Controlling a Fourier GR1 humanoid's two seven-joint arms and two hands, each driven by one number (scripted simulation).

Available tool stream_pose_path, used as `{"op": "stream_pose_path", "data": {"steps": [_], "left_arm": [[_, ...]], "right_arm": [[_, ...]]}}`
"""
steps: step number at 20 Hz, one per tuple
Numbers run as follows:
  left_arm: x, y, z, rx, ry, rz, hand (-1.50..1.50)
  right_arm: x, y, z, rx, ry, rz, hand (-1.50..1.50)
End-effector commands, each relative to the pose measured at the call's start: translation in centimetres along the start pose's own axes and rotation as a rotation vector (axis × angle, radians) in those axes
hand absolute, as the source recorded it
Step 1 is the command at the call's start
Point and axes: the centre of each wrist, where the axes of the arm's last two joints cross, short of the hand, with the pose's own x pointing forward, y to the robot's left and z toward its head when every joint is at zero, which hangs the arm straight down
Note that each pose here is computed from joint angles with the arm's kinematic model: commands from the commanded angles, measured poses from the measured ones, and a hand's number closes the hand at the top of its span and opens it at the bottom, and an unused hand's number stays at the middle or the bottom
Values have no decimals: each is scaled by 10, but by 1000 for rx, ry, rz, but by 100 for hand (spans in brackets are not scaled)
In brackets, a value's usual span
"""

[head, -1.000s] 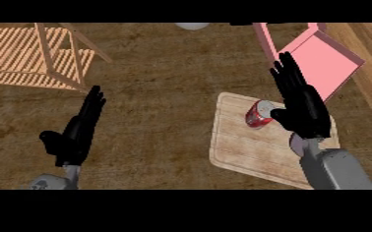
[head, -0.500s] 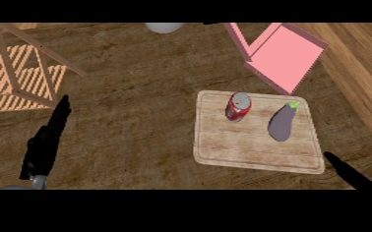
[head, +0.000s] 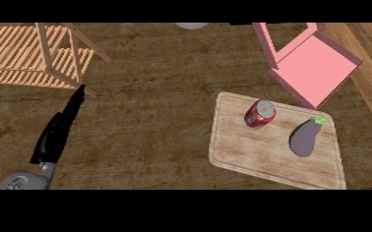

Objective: Pick the eggplant from the cutting board and place it in the cardboard box

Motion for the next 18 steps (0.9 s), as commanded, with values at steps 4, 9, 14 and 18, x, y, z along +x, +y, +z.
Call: {"op": "stream_pose_path", "data": {"steps": [4,9,14,18], "left_arm": [[14,-8,-12,-61,-27,-12,0],[12,-7,-18,-47,-41,-33,0],[14,-24,-19,-64,-46,-16,0],[6,2,-16,-75,-30,-4,0]], "right_arm": [[81,-34,32,123,134,64,-150],[127,-41,4,173,217,168,-150],[151,-27,1,204,316,244,-150],[165,-23,-14,235,363,288,-150]]}}
